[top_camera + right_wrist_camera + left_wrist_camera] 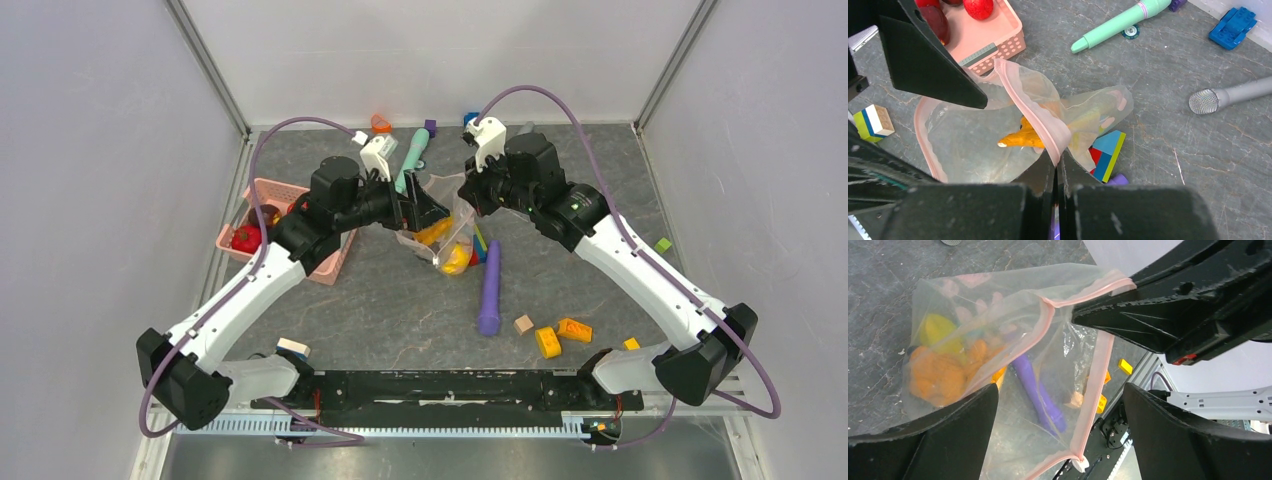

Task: Place the food in the zip-top bag and seal the zipper
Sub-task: Place the fake vegetable in the zipper food storage bag, then pick up the fake vegetable from the bin.

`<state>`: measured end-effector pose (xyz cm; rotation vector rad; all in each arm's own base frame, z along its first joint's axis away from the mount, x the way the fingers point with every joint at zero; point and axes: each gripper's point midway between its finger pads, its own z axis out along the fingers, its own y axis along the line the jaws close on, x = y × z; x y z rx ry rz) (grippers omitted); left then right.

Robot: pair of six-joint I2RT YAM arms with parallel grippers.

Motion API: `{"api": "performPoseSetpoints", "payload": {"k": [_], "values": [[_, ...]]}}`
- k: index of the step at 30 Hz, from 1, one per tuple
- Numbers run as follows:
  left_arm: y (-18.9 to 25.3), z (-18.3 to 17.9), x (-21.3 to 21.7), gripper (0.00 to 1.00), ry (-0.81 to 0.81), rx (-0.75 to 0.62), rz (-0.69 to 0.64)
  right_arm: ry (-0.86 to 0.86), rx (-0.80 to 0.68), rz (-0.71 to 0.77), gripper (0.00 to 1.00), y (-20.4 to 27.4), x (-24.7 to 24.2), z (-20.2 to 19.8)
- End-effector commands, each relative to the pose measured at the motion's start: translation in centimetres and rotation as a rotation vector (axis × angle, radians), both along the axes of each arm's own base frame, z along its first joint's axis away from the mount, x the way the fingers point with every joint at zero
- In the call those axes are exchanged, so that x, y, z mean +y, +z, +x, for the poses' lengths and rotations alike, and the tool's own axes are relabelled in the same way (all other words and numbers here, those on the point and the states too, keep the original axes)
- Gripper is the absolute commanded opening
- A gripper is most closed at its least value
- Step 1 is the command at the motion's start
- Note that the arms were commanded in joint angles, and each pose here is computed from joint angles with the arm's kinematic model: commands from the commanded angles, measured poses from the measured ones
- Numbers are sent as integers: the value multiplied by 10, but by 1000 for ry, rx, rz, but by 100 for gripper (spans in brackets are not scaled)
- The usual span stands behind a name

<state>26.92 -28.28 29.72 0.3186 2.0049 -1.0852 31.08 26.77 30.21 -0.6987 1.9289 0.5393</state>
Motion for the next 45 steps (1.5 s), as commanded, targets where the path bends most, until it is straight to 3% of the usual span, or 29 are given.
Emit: {"api": "performPoseSetpoints", "payload": {"k": [1, 9, 17, 25, 32, 37, 45], "values": [[47, -17, 2, 100, -56, -113, -64, 8, -68, 62, 0, 26, 3, 1], [71, -13, 32, 100, 96, -178, -29, 5, -67, 45, 0, 21, 0, 0], [51, 24, 103, 100, 547, -105, 153, -13, -76, 31, 0, 20, -4, 2], [26, 49, 147, 100, 802, -51, 280, -24, -75, 15, 0, 17, -6, 4], [3, 68, 189, 100, 914, 24, 290, -27, -79, 9, 0, 16, -6, 6], [-37, 88, 224, 100, 958, 127, 297, -25, -71, 1, 0, 12, -4, 8], [-96, 106, 280, 100, 1078, 215, 501, -28, -67, -6, 0, 11, -6, 7]]}}
